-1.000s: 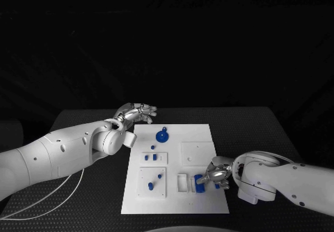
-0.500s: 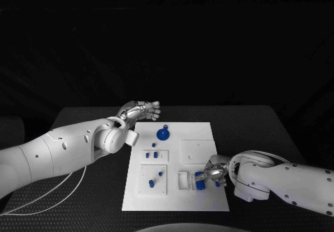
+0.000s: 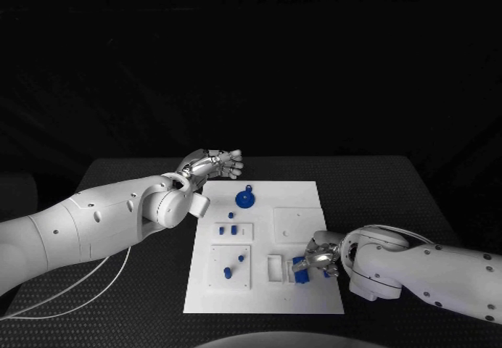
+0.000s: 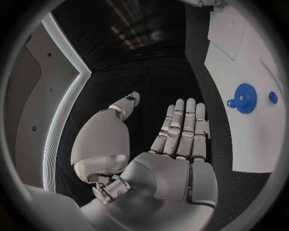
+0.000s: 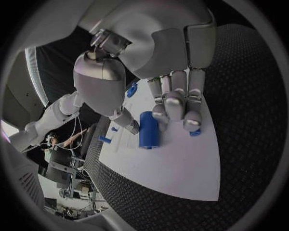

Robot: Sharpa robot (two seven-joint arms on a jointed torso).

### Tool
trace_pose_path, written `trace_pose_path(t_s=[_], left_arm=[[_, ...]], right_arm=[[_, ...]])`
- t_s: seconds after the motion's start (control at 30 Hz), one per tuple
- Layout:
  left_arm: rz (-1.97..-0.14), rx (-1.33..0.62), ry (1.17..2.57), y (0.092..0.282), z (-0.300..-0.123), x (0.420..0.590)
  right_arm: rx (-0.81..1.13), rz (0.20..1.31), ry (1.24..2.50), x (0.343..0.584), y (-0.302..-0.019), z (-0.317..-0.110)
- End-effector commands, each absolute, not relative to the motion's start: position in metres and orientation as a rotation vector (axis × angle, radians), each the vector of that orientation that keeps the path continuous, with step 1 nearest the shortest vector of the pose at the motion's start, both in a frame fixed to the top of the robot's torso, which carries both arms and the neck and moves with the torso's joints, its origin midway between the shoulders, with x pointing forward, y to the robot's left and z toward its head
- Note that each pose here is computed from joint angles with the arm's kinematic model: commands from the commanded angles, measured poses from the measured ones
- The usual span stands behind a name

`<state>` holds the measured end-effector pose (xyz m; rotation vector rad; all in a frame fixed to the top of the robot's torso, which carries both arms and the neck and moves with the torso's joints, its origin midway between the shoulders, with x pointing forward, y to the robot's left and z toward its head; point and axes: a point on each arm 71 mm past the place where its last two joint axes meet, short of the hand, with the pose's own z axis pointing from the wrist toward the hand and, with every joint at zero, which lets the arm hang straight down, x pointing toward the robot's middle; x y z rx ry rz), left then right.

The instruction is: Assemble the parts on the task board

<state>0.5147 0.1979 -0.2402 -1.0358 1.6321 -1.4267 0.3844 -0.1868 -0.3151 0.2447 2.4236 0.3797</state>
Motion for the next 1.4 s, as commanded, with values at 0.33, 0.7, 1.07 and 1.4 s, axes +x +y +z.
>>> trace_pose_path(t_s=[0.33, 0.7, 1.07, 1.4], left_arm=[[-1.448, -1.018, 1.631, 0.196, -0.239, 0.514], [-1.445, -1.019, 1.631, 0.197, -0.239, 0.515], [-1.45, -1.018, 1.636, 0.195, -0.239, 0.515], [-1.465, -1.014, 1.645, 0.193, -0.239, 0.514]], right_arm=[[0.303, 0.373, 2.425, 0.376, -0.191, -0.32], [0.425, 0.446, 2.412, 0.386, -0.194, -0.285], [0.437, 0.504, 2.466, 0.392, -0.171, -0.283], [0.403, 0.509, 2.527, 0.383, -0.152, -0.304]])
